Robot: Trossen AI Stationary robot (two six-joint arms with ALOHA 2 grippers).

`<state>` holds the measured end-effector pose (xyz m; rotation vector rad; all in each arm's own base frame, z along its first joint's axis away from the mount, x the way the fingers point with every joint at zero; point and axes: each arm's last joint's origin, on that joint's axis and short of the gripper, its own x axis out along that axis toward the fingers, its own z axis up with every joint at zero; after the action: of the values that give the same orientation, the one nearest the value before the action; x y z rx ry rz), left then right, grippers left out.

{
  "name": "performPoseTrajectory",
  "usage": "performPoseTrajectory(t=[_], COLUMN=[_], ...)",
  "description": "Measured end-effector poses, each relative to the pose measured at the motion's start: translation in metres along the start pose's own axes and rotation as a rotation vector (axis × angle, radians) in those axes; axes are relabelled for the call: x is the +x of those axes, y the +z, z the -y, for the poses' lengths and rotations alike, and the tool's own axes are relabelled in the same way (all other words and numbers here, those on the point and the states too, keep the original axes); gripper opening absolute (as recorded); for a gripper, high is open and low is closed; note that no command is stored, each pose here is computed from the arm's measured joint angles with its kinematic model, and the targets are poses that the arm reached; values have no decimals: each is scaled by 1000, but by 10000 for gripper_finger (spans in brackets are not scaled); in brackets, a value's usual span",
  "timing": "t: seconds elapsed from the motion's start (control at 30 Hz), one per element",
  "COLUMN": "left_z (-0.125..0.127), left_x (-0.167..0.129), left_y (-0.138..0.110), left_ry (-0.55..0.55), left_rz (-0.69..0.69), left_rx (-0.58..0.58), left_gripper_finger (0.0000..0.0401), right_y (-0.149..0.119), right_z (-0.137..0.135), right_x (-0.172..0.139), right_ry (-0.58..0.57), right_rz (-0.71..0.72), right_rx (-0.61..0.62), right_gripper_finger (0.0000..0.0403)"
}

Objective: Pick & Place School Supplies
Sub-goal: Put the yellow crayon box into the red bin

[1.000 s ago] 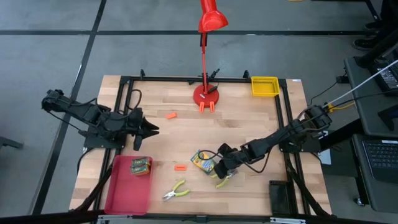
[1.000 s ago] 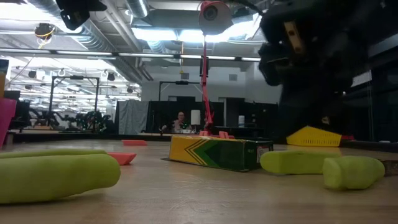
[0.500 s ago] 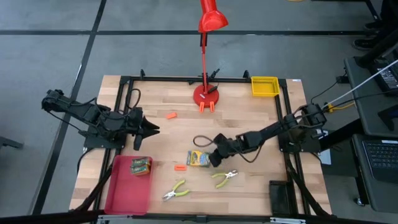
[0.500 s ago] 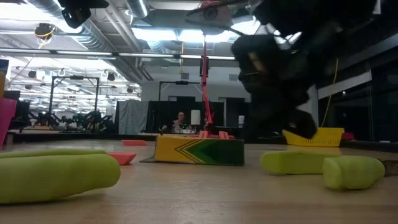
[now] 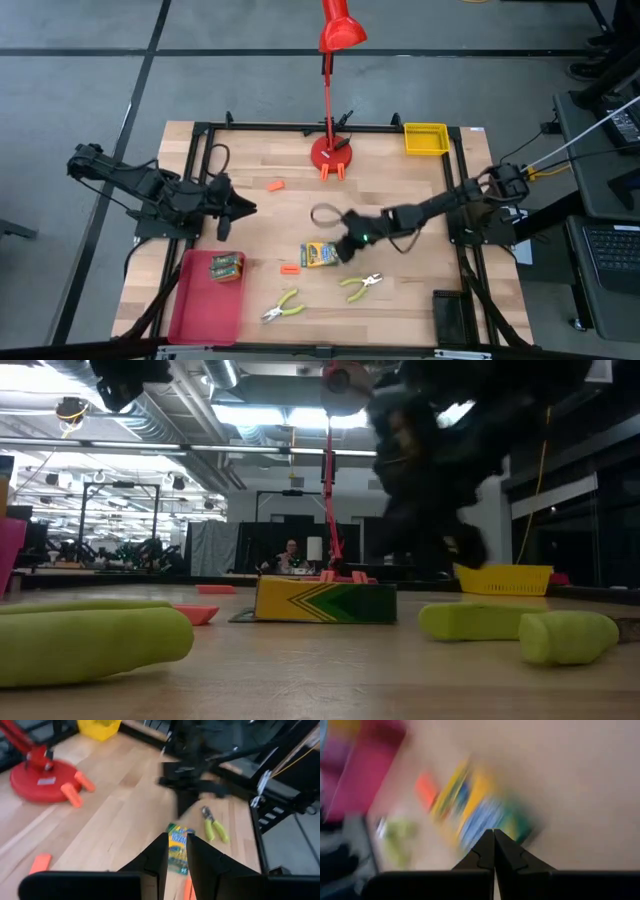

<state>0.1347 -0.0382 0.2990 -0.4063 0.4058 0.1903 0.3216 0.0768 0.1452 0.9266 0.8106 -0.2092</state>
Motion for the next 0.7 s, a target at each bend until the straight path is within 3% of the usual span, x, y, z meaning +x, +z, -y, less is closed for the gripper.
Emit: performPoseTrajectory(t=[0.1, 0.2, 0.37, 0.7], left_z=[1, 3, 7, 11], left_x=[4, 11, 21, 23], left_y=[-3, -5, -6, -5], left_ry=[19, 33, 40, 7], left_rz=[-27, -50, -65, -55], left_rx=[-10, 5, 20, 16], left_gripper_finger=[61, 58, 58, 58], right_y=[-26, -40, -37, -26], right_z=[-14, -19, -18, -5], right_x=[-1, -2, -1, 11], right_ry=[40, 23, -2, -39], right_rz=[-75, -58, 21, 50], right_rx=[15, 48, 88, 106], right_gripper_finger=[0, 0, 0, 0])
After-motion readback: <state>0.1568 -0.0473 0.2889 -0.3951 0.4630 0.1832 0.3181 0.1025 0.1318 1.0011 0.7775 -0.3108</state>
